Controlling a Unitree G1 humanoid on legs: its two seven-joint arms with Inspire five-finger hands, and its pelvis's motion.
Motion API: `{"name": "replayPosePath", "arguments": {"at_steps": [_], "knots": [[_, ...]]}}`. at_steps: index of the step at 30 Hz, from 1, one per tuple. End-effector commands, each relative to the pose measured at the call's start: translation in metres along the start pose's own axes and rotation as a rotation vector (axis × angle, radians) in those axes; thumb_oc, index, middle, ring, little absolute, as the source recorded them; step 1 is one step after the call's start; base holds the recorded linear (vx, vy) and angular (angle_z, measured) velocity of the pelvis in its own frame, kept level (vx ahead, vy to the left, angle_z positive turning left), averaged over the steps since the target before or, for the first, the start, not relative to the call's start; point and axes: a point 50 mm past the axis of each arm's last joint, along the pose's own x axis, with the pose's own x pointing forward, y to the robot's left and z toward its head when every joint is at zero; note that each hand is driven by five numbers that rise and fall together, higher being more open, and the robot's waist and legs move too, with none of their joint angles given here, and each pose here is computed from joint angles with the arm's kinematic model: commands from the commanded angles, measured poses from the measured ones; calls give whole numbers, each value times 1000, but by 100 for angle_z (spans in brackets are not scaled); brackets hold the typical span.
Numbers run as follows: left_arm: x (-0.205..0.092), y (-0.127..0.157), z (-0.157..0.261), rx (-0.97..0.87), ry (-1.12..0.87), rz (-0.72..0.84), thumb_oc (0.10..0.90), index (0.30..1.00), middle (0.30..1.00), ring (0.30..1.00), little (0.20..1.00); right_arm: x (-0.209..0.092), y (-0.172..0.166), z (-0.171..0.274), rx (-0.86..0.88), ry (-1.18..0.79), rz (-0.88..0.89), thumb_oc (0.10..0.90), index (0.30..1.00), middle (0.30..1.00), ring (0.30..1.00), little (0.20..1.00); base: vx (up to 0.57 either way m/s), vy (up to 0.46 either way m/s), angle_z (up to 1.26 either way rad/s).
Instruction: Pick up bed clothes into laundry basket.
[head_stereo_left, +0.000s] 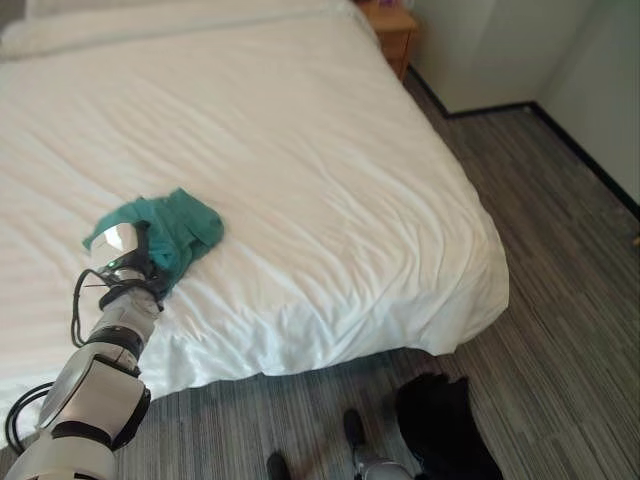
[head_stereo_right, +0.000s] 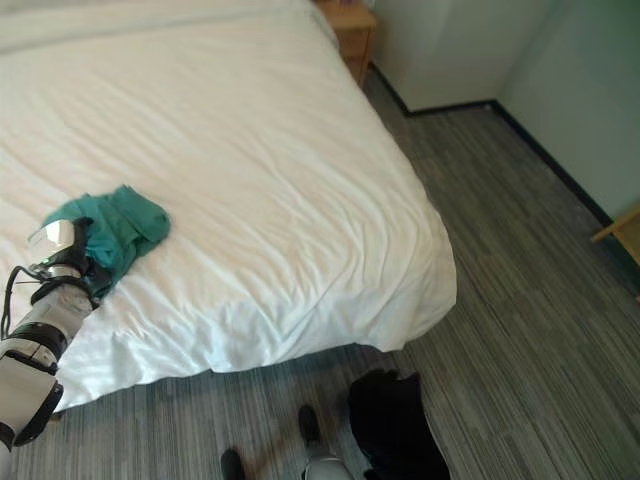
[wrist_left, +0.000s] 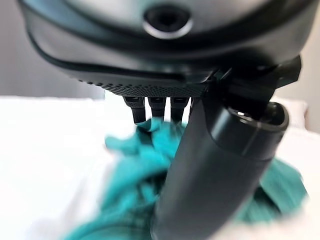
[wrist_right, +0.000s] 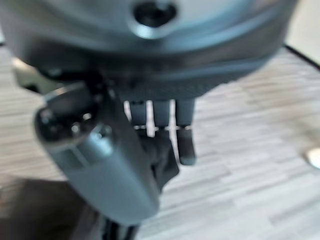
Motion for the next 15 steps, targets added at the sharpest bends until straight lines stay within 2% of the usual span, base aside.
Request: {"name": "replayPosePath", "arguments": {"at_steps": [1,3,6,7,9,10,11,12,13,14,15], "knots": [[7,11,-4,70,34,-58,400,300,300,300,300,4,-32,7,11,-23,-97,400,300,300,300,300,-66,64,-2],[0,-4,-14,77,87,-126,400,300,300,300,300,5,-26,25,62,-64,-84,400,300,300,300,300,-51,85,-8],[5,8,-16,90,95,-97,400,300,300,300,300,6,-29,34,85,-96,-85,400,300,300,300,300,9,85,-17],[16,41,-12,86,75,1,400,300,300,300,300,6,-38,47,126,-163,-92,400,300,300,300,300,0,101,-32],[27,83,-1,69,25,129,400,300,300,300,300,3,-48,58,161,-243,-99,400,300,300,300,300,0,106,-27],[27,83,-1,69,25,130,400,300,300,300,300,3,-47,58,162,-244,-98,400,300,300,300,300,-2,72,-14],[30,109,8,53,-21,222,400,300,300,300,300,0,-52,63,167,-296,-98,400,300,300,300,300,14,88,-7],[31,147,20,41,-91,367,400,300,300,300,300,-7,-54,67,142,-381,-84,400,300,300,300,300,10,118,-3],[30,163,27,32,-127,431,400,300,300,300,300,-11,-52,70,131,-425,-70,400,300,300,300,300,-10,78,-1],[30,163,27,32,-127,432,400,300,300,300,300,-11,-52,70,131,-425,-69,400,300,300,300,300,-19,35,0],[20,199,43,-24,-225,590,400,300,300,300,300,-20,-47,68,130,-478,-43,400,300,300,300,300,0,0,0]]}}
